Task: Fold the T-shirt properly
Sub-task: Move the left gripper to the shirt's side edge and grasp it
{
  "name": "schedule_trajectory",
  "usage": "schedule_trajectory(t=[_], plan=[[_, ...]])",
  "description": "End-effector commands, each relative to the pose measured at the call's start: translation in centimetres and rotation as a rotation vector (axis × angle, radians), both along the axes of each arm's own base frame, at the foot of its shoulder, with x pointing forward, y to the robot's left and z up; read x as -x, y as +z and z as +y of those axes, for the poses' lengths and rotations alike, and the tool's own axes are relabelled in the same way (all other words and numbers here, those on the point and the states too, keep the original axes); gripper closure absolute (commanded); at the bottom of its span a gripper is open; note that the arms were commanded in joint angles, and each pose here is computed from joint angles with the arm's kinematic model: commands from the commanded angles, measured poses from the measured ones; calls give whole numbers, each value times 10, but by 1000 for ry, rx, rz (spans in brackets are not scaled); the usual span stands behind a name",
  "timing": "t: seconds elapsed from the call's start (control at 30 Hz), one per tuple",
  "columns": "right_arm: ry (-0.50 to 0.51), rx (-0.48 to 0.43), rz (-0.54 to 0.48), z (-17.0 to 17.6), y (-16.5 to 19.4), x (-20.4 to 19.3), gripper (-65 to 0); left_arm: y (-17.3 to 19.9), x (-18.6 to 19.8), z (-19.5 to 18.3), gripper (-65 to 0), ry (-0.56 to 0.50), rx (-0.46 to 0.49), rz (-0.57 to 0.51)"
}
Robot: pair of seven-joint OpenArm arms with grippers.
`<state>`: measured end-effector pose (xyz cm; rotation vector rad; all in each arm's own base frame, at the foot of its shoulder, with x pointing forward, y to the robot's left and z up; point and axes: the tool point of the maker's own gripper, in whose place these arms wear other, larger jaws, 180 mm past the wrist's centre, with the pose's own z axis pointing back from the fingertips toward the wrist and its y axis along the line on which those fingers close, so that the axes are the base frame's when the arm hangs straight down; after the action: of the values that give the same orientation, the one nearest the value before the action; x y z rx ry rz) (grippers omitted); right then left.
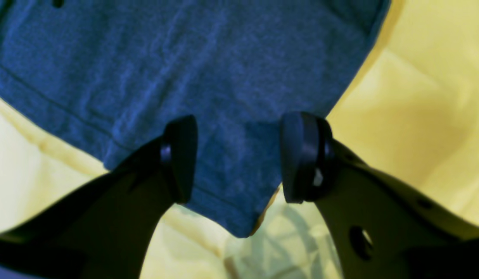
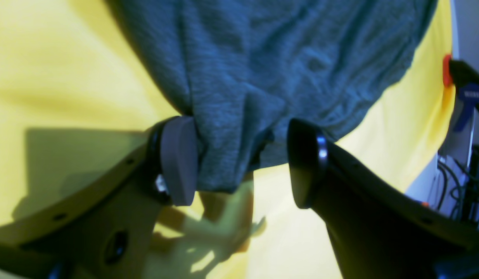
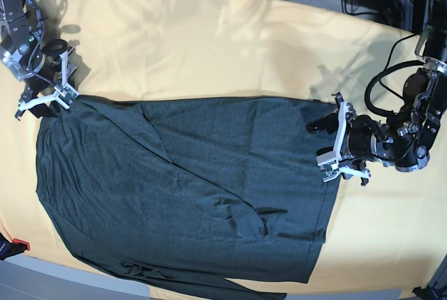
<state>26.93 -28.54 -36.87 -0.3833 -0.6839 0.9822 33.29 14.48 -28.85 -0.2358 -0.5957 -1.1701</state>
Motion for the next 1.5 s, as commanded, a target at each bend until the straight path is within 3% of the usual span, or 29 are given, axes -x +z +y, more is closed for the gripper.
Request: schedule_trajectory(t=[0.0,0.13,0.3,0.6,0.67,0.77,0.83,1.0,1.23,1.47], plan=[[-2,30,-5,-9,5,-4,-372,16,-8,0,-342,-5,17,-44],[-18,34,10,-17,1,-5,-370,16,-8,0,-342,-5,16,-44],[69,-21,145,1,-15,15,-325,17,-8,0,-342,-6,22,-43],[93,-43,191,11,-29,24,-324,19,-5,-5,-342,-12,54,-27],[77,-38,190,11,-36,24,-265,20,-3,-8,-342,-14,70,-19],[42,-23,192,3,-46,22,-80,21,-2,-10,-342,-17,87,-9],[38,-21,188,2,-46,20,-3,21,2,-12,-342,-21,98,14],[36,-15,190,1,-46,20,0,19,21,-17,-341,-44,123,124],[19,-3,187,-2,-45,19,0,29,44,-10,-342,-123,20,130],[9,18,200,-8,-46,21,0,34,62,28,-342,-172,-219,56]])
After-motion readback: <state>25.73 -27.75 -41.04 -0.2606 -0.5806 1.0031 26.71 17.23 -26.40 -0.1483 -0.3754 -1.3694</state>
